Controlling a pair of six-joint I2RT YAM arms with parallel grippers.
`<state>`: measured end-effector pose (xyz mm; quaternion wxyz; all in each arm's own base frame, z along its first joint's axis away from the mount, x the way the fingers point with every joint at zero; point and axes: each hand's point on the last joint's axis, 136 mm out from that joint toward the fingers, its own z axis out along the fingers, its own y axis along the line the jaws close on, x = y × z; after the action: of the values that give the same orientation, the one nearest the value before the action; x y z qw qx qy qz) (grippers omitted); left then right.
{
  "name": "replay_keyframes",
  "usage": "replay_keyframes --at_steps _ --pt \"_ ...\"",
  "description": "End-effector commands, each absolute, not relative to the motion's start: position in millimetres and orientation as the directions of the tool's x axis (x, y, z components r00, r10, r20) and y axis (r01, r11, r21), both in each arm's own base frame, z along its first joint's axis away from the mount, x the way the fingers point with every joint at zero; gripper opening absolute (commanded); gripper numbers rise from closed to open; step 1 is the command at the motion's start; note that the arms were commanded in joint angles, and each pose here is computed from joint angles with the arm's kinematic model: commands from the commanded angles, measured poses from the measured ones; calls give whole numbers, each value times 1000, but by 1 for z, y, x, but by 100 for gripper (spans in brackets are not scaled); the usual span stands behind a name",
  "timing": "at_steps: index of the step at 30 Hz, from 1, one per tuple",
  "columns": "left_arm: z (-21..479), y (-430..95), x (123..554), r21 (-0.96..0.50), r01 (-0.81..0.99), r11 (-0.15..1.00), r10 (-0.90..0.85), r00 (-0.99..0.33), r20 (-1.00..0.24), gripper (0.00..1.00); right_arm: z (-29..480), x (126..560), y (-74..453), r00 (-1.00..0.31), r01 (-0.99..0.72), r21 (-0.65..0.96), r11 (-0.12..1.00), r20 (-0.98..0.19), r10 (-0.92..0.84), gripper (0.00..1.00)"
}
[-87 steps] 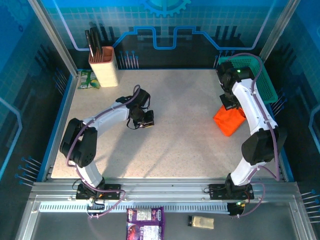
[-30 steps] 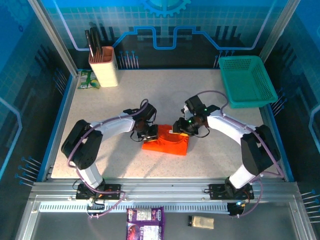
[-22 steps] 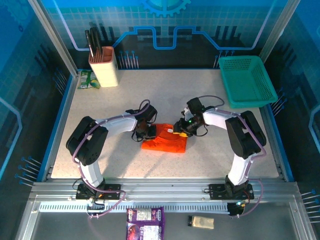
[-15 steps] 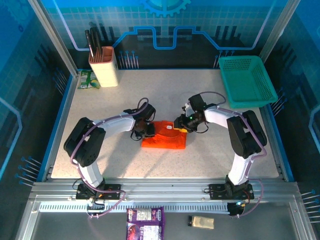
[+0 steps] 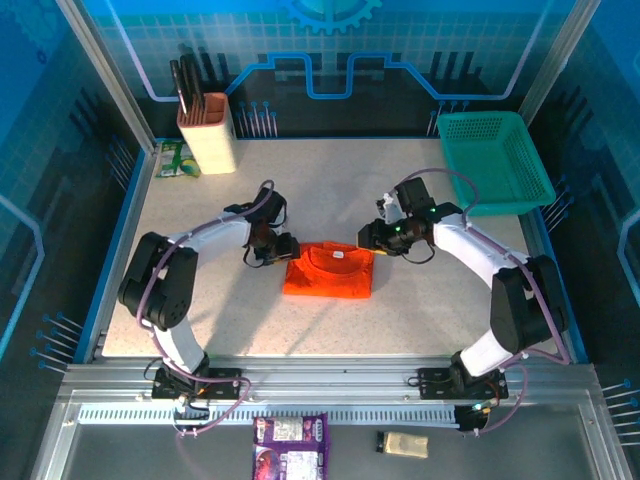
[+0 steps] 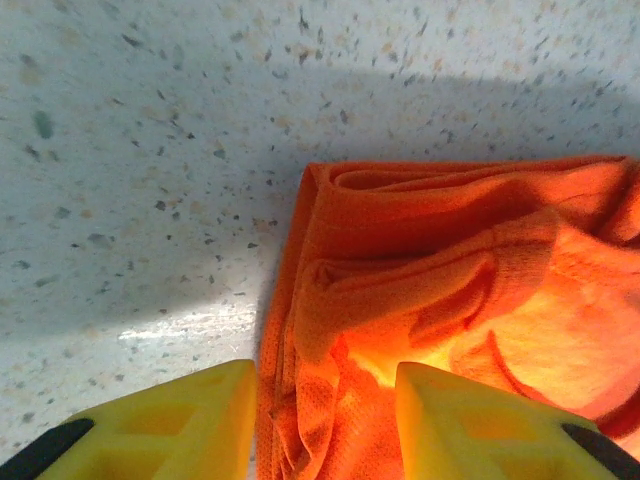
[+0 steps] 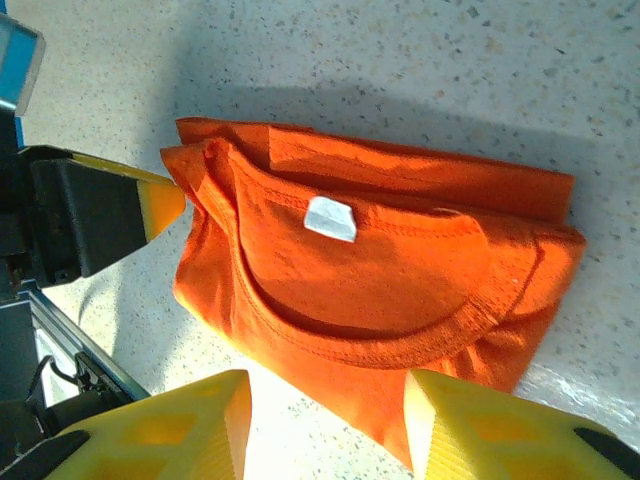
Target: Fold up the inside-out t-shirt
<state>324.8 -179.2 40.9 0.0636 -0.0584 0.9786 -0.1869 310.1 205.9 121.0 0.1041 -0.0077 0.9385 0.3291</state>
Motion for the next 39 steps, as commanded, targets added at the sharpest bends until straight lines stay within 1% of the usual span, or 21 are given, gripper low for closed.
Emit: replay_keyframes --at_steps 1,6,8,10,12,17,21,25,28,33,36,39 --pt "34 -188 319 -415 -38 909 -62 -997 -47 40 125 299 195 -980 -76 601 795 -194 52 45" --pt "19 -188 316 -403 -51 914 -60 -998 -9 31 127 297 194 -979 -72 600 796 -194 57 45" --pt "17 -183 317 -377 -56 924 -66 -998 -11 23 128 296 193 -979 -72 600 797 -195 59 45" --pt "15 -174 317 -329 -69 942 -78 -997 -15 13 130 295 192 -978 -72 597 799 -198 60 45" --pt "14 -161 319 -272 -83 959 -93 -995 -26 7 130 294 191 -978 -74 590 804 -201 57 45" --pt "18 -110 335 -134 -137 981 -147 -986 -72 3 128 293 185 -979 -69 572 817 -195 53 45" --pt "29 -55 361 13 -173 985 -169 -976 -140 1 128 292 181 -981 -72 567 820 -191 45 45" --pt "37 2 397 166 -209 964 -173 -963 -208 0 129 291 176 -983 -69 568 820 -177 40 44" --pt "41 43 417 239 -230 944 -174 -957 -233 0 130 288 174 -985 -71 571 818 -167 31 44" --pt "45 109 437 339 -272 901 -186 -947 -263 0 131 285 171 -988 -67 575 815 -152 26 44" --pt "49 141 446 369 -314 875 -213 -933 -289 1 131 285 172 -990 -64 584 809 -140 23 44" --pt "51 164 462 437 -296 849 -170 -937 -305 1 133 288 176 -991 -62 595 801 -131 21 44"
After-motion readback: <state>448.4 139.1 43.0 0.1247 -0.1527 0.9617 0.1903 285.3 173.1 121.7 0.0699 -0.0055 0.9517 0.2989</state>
